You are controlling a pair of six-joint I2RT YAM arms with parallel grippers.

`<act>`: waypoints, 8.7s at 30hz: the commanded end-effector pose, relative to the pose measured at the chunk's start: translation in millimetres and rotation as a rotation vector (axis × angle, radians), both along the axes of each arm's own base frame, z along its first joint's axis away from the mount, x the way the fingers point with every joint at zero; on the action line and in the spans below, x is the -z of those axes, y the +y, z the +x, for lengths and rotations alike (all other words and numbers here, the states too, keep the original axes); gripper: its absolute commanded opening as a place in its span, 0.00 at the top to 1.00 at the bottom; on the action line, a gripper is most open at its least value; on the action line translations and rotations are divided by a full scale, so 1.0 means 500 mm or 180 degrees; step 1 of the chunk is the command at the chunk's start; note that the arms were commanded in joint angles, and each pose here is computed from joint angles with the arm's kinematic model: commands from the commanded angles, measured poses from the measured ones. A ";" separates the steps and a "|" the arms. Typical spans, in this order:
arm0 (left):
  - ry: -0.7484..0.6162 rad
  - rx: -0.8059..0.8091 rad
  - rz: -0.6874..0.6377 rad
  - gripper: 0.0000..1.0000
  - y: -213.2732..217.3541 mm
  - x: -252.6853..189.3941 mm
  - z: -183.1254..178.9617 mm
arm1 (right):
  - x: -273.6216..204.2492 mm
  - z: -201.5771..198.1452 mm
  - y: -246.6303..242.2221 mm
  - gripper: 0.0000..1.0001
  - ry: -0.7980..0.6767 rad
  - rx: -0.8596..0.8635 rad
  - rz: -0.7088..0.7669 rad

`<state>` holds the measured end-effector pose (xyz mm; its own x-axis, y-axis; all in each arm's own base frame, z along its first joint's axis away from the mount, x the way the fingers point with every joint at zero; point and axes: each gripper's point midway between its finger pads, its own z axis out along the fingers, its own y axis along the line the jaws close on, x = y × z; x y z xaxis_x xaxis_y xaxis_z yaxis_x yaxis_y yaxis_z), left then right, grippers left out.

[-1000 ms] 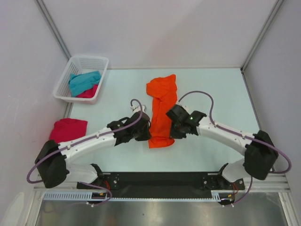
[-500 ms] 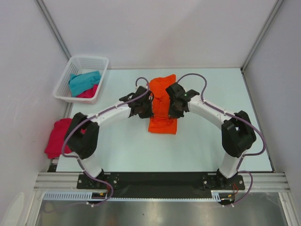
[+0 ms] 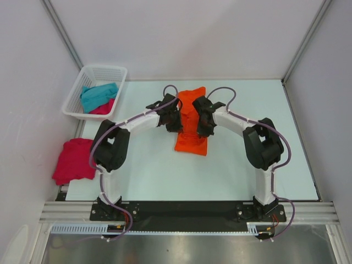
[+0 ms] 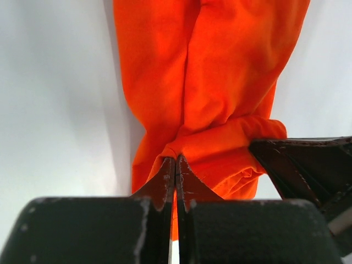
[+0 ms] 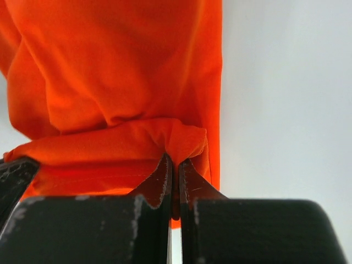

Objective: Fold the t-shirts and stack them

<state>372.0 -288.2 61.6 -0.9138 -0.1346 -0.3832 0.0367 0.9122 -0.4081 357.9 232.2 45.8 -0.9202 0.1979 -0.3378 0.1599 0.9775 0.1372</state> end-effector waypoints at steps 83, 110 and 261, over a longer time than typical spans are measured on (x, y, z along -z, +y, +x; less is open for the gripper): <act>-0.0370 -0.0285 0.0127 0.16 0.149 -0.045 -0.080 | -0.048 0.024 0.074 0.63 -0.0826 -0.0222 -0.0514; -0.0322 -0.0256 0.0260 0.16 0.153 -0.036 -0.068 | -0.078 0.234 0.057 0.64 -0.1099 -0.0087 -0.0583; 0.0325 -0.0552 -0.1767 0.93 0.019 0.113 -0.096 | 0.062 -0.032 -0.020 1.00 -0.0707 0.0334 0.0686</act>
<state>333.0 -283.2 26.5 -0.8784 -0.4568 -0.1409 -0.1199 0.4958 -0.8601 344.7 224.0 22.9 -0.7903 0.3786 -0.4818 0.1943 0.9005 0.3889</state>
